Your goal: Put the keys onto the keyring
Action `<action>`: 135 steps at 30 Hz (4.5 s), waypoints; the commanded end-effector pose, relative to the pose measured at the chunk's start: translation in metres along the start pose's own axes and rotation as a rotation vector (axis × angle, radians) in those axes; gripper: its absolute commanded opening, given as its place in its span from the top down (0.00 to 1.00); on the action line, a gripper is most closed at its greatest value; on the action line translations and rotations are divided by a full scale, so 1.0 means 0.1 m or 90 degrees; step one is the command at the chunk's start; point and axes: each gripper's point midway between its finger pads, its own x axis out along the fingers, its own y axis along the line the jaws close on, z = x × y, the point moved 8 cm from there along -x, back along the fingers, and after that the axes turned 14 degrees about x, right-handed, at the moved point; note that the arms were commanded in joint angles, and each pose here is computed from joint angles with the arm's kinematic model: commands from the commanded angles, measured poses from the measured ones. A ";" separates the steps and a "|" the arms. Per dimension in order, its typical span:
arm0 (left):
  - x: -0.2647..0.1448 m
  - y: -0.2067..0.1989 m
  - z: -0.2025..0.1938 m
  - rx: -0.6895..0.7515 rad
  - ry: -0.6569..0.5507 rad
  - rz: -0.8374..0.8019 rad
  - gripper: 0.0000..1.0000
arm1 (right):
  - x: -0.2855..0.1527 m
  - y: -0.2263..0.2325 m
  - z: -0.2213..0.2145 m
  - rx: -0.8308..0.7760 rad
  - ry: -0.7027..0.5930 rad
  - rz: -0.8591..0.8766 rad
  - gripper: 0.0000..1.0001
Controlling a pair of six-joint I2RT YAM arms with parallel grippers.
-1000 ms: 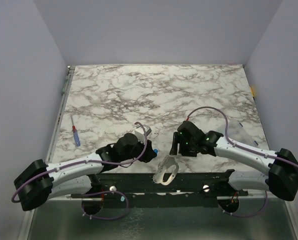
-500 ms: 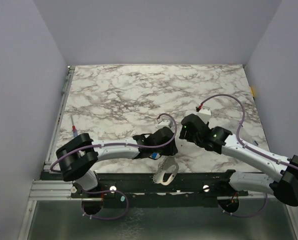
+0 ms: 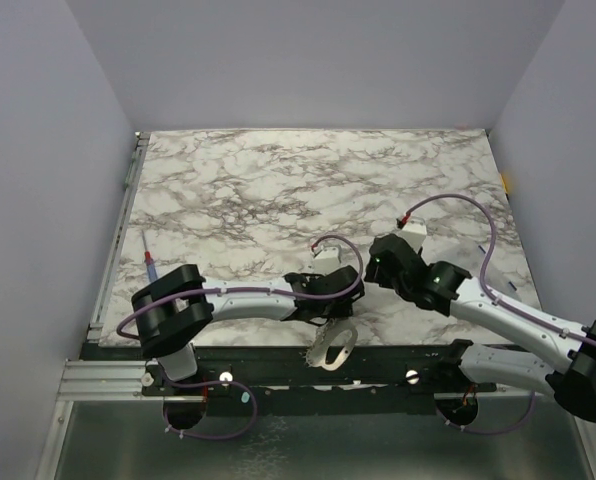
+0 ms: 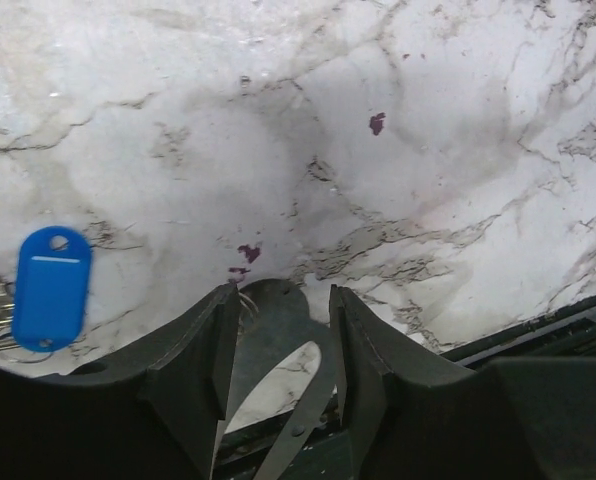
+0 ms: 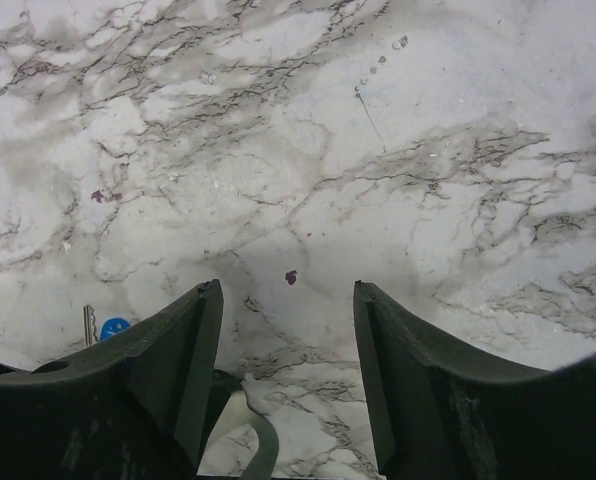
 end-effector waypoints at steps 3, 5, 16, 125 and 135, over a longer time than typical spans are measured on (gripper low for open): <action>0.07 -0.14 -0.02 0.022 -0.009 0.062 0.58 | 0.00 -0.03 0.03 -0.002 -0.019 0.020 0.37; 0.07 -0.15 -0.02 0.022 -0.016 0.074 0.62 | -0.02 -0.04 0.03 -0.001 -0.020 0.027 0.38; -0.08 -0.20 0.02 0.045 -0.062 0.156 0.53 | -0.02 -0.05 -0.03 -0.005 0.003 0.060 0.39; -1.50 0.48 1.12 0.109 0.042 -0.242 1.00 | -0.92 0.66 -0.07 -0.467 -0.092 0.999 0.39; -1.69 0.59 1.04 0.145 0.068 -0.252 1.00 | -0.73 0.68 -0.09 -0.574 -0.172 0.985 0.39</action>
